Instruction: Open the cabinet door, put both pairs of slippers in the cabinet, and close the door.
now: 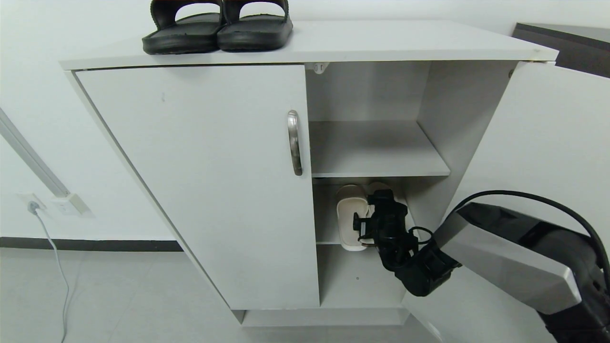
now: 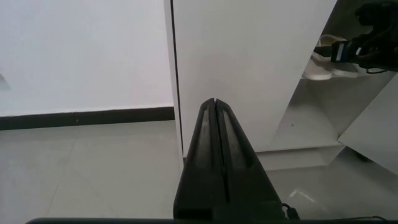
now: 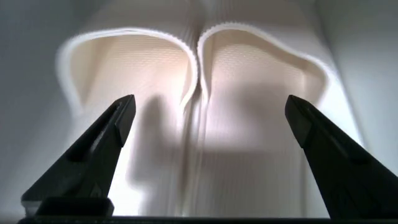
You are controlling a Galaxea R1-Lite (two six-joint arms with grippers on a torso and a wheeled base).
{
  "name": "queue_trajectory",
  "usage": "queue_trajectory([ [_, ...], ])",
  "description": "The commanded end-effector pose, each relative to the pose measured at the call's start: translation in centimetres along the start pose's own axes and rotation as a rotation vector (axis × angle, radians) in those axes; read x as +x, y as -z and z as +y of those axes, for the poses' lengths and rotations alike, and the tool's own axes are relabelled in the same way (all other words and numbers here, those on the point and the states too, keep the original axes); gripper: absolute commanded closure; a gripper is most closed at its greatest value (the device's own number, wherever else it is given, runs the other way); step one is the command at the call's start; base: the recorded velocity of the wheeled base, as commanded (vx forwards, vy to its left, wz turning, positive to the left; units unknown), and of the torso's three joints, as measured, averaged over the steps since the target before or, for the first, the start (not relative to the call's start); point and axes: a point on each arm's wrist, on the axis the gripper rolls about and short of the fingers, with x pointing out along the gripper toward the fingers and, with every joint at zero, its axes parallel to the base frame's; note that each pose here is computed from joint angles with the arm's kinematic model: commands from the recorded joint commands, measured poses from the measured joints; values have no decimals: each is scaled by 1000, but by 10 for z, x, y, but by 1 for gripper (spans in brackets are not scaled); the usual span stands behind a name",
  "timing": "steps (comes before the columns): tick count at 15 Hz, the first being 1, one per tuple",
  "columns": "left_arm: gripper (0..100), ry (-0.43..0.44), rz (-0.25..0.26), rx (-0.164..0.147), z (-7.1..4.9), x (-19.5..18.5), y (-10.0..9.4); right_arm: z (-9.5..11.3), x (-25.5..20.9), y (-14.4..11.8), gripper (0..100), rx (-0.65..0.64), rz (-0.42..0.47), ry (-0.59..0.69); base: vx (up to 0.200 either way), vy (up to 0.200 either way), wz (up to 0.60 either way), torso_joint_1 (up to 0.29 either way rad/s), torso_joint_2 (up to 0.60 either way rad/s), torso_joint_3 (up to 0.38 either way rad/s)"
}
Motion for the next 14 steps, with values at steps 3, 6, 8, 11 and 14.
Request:
queue_trajectory([
  [3, 100, 0, 1, 0, 0, 0, 0, -3, -71, -19, 0, -5, -12, -80, 0, 0, 0, 0, 0, 0],
  [6, 100, 0, 1, 0, 0, 0, 0, -6, -116, -22, 0, -12, -12, -139, 0, 0, 0, 0, 0, 0],
  [8, 100, 0, 0, 1, 0, 0, 0, -7, -148, -26, 0, -7, -26, -197, 0, 0, 0, 0, 0, 0],
  [11, 100, 1, 1, 1, 0, 0, 0, -10, -182, -29, 0, -14, -25, -283, 0, 0, 0, 0, 0, 0],
  [14, 100, 1, 1, 0, 0, 0, 0, -10, -187, -29, 0, -21, -21, -307, 0, 0, 0, 0, 0, 0],
])
